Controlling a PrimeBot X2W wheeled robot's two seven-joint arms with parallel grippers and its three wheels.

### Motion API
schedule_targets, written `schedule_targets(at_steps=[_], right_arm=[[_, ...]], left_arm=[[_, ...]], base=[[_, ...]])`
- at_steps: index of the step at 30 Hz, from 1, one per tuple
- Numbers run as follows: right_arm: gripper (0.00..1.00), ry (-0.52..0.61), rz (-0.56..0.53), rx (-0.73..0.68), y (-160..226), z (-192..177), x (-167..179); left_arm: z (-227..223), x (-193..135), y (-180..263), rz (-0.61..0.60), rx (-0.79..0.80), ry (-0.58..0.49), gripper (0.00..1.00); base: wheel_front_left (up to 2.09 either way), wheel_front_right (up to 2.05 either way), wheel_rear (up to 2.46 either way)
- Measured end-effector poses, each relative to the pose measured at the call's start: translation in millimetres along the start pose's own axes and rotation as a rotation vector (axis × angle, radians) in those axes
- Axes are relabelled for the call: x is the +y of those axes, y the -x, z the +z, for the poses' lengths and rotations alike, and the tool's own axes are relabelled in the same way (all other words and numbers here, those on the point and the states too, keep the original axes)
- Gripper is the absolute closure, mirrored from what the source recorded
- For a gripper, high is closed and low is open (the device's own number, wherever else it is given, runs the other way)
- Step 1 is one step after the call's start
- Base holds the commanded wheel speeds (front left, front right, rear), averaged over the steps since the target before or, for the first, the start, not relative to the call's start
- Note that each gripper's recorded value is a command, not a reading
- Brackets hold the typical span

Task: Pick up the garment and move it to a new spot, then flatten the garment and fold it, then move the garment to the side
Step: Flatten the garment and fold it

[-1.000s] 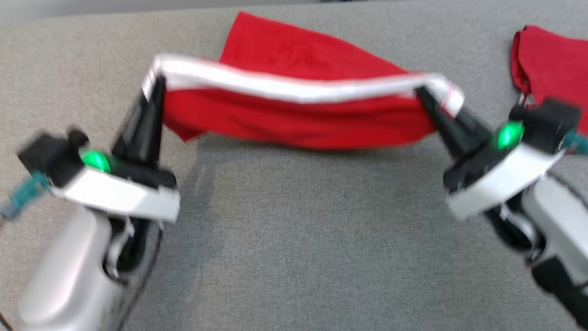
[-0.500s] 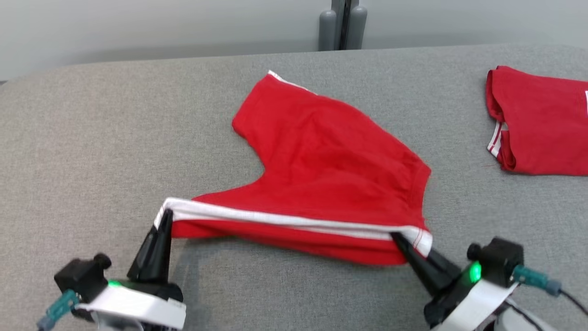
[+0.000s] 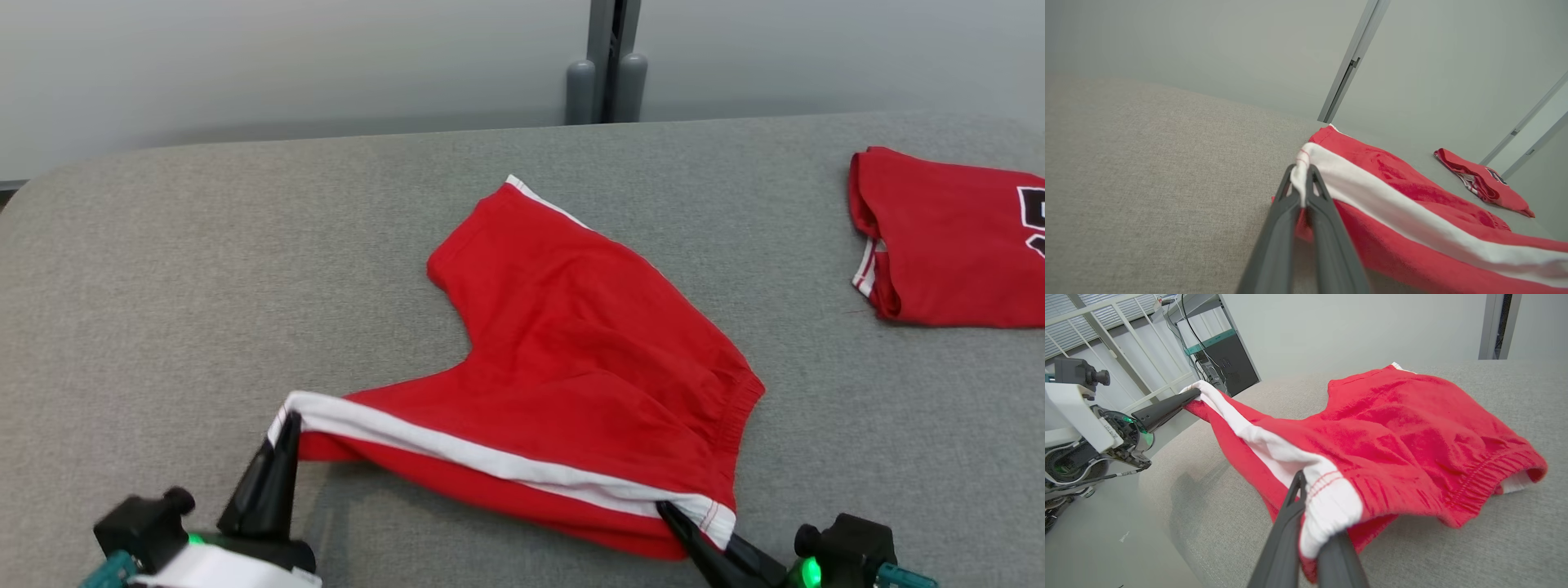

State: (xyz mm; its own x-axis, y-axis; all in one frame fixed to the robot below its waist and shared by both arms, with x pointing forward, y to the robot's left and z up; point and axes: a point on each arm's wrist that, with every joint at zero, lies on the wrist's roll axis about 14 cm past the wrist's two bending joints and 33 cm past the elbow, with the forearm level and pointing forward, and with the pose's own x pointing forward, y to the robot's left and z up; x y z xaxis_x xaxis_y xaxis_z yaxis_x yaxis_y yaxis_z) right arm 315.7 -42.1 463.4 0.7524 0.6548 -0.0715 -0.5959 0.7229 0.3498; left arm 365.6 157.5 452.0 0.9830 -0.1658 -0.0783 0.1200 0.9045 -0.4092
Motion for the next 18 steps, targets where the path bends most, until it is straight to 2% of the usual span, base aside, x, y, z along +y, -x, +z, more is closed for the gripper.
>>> schedule_targets(at_steps=[6, 11, 18], right_arm=[[1.0, 0.044, -0.027, -0.1, -8, 34, -12], [1.0, 0.029, -0.088, -0.16, -16, 54, -35], [1.0, -0.009, -0.183, -0.201, -36, 66, -73]], left_arm=[[37, -27, -44, -0.171, -0.065, -0.136, 1.0], [61, -62, -98, -0.319, -0.075, -0.239, 1.0], [41, -92, -167, -0.452, 0.055, -0.358, 1.0]], base=[[0.0, 0.0, 0.0], [0.0, 0.0, 0.0], [0.0, 0.0, 0.0]])
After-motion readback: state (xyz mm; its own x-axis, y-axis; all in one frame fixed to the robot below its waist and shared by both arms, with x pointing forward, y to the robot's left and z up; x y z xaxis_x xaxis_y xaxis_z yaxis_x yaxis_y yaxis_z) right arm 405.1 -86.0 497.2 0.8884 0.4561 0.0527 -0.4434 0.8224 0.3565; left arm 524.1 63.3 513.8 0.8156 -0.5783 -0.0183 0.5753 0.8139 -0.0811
